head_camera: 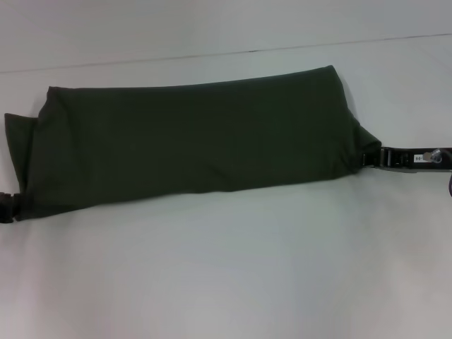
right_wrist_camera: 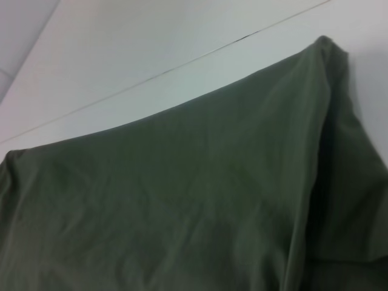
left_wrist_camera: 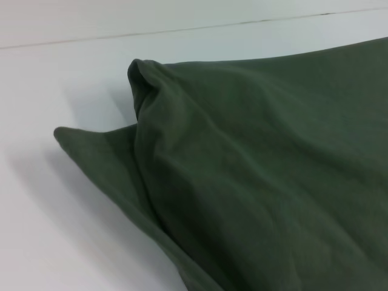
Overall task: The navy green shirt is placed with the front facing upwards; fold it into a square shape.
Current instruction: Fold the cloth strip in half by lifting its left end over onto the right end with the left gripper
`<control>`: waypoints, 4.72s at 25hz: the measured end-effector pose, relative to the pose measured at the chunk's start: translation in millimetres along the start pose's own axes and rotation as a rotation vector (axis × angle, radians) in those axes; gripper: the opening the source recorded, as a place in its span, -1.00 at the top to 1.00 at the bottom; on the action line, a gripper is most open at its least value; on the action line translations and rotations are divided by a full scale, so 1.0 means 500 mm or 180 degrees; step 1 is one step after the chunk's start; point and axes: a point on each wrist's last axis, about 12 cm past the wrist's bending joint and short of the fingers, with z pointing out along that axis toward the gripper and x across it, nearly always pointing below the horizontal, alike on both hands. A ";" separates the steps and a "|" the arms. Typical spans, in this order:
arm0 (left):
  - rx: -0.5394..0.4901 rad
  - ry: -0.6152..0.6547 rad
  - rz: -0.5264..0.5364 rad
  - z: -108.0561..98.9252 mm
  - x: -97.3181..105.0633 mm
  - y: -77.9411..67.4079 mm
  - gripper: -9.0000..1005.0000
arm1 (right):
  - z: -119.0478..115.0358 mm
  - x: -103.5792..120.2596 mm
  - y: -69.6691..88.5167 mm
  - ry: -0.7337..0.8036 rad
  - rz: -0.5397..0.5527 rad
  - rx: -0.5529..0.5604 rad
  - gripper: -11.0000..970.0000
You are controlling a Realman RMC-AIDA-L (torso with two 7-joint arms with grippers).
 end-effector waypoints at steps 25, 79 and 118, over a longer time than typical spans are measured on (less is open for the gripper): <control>0.0304 -0.0076 -0.0085 -0.076 0.091 -0.026 0.94 | -0.117 0.070 -0.014 0.0174 -0.0218 -0.0555 0.97; 0.0601 0.0036 -0.0402 -0.162 0.220 -0.062 0.92 | -0.182 0.161 -0.038 0.0726 -0.0306 -0.0638 0.96; 0.0216 -0.0394 -0.0377 -0.159 0.136 -0.003 -0.67 | -0.227 0.045 -0.010 -0.0491 -0.0416 -0.0868 -0.33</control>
